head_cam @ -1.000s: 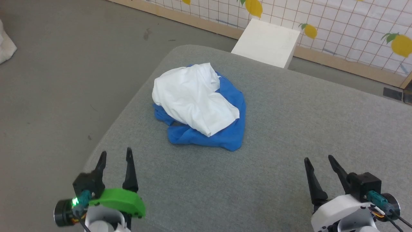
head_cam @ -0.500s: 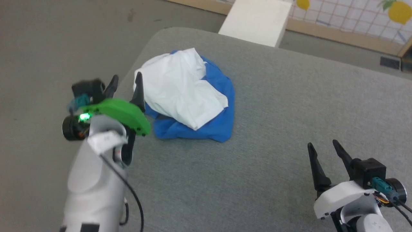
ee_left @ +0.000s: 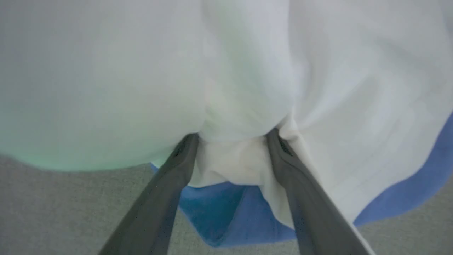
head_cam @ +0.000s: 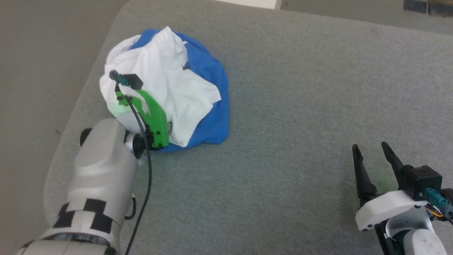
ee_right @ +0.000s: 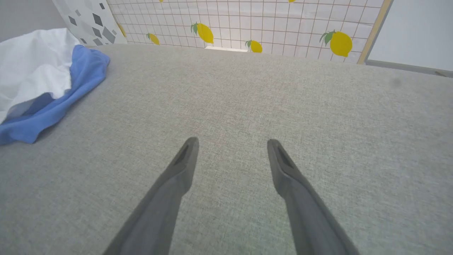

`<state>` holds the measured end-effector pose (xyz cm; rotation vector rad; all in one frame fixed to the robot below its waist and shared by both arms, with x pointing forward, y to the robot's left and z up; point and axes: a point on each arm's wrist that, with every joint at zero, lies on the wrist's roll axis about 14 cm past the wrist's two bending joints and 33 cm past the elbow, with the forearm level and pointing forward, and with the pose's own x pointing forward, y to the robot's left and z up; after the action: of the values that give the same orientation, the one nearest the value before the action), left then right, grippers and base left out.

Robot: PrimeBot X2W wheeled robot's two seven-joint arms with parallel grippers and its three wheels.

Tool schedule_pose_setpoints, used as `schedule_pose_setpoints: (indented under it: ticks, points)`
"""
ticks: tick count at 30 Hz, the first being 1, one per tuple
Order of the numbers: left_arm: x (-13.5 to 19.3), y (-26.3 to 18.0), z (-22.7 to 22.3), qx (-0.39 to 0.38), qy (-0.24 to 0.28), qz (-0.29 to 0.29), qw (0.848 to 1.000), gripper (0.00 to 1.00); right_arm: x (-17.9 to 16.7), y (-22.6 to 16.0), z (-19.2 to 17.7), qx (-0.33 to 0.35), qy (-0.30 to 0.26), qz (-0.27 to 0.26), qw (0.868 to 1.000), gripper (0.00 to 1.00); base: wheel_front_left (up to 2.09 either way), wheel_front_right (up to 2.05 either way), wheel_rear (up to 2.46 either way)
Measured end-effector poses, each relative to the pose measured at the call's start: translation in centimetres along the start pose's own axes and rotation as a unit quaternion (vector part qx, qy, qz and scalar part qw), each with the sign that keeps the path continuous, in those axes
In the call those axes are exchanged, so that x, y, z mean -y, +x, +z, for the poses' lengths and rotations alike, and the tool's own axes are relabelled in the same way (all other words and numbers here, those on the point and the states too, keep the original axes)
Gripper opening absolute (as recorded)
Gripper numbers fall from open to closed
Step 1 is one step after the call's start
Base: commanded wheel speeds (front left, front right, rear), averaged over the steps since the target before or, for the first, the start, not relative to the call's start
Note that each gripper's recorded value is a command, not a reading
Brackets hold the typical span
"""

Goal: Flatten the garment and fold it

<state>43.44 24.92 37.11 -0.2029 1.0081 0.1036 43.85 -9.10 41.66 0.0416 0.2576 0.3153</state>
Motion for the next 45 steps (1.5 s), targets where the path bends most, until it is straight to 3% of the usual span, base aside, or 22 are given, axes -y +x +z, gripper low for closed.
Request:
schedule_pose_setpoints:
  ticks: [3, 4, 5, 11, 16, 19, 21, 25, 29, 32, 39, 42, 45]
  points:
    - [0.1, 1.0, -0.2, -0.018, 0.007, 0.001, 1.0, 1.0, 0.5, 0.0, -0.9, -0.011, 0.005, -0.006, 1.0, 1.0, 0.0, 0.0, 0.0]
    - [0.1, 1.2, -0.2, -0.02, 0.009, 0.001, 1.0, 0.84, 0.6, 0.0, -1.1, -0.012, 0.006, -0.008, 1.0, 1.0, 0.0, 0.0, 0.0]
    - [0.2, 1.4, 0.1, -0.012, 0.009, 0.002, 1.0, 0.0, 0.8, -0.1, -1.3, -0.014, 0.007, -0.01, 1.0, 1.0, 0.0, 0.0, 0.0]
    - [-0.3, 0.7, 3.0, 0.098, -0.023, 0.016, 0.995, 0.0, 0.6, -0.5, -1.3, -0.011, 0.012, -0.009, 1.0, 1.0, 0.0, 0.0, 0.0]
    - [-0.9, -3.0, 8.2, 0.241, -0.044, 0.014, 0.969, 0.0, 0.3, -1.1, -0.2, 0.009, 0.018, -0.009, 1.0, 1.0, 0.0, 0.0, 0.0]
    - [-0.4, -7.3, 13.4, 0.341, -0.034, -0.005, 0.94, 0.0, 0.0, -1.8, 0.4, 0.02, 0.027, -0.007, 0.999, 1.0, 0.0, 0.0, 0.0]
    - [1.3, -11.5, 17.6, 0.415, -0.013, -0.034, 0.909, 0.0, -0.2, -2.4, 0.9, 0.03, 0.033, -0.007, 0.999, 1.0, 0.0, 0.0, 0.0]
    - [7.0, -20.5, 24.2, 0.533, 0.033, -0.103, 0.839, 0.0, 0.5, -3.9, 1.7, 0.049, 0.04, -0.022, 0.998, 1.0, 0.0, 0.0, 0.0]
    - [13.7, -28.3, 27.4, 0.604, 0.073, -0.179, 0.773, 0.0, 1.9, -5.5, 2.0, 0.061, 0.044, -0.046, 0.996, 1.0, 0.0, 0.0, 0.0]
    - [17.9, -32.1, 28.1, 0.628, 0.101, -0.224, 0.739, 0.0, 3.2, -6.8, 2.1, 0.068, 0.048, -0.07, 0.994, 1.0, 0.0, 0.0, 0.0]
    - [26.0, -37.1, 27.0, 0.629, 0.142, -0.322, 0.693, 0.0, 6.4, -10.0, 1.8, 0.08, 0.054, -0.129, 0.987, 1.0, 0.0, 0.0, 0.0]
    - [29.0, -37.9, 25.7, 0.614, 0.151, -0.365, 0.683, 0.0, 7.3, -11.2, 1.7, 0.083, 0.056, -0.148, 0.984, 1.0, 0.0, 0.0, 0.0]
    - [31.5, -37.4, 24.0, 0.586, 0.166, -0.395, 0.688, 0.0, 7.9, -12.0, 1.8, 0.087, 0.057, -0.161, 0.981, 1.0, 0.0, 0.0, 0.0]
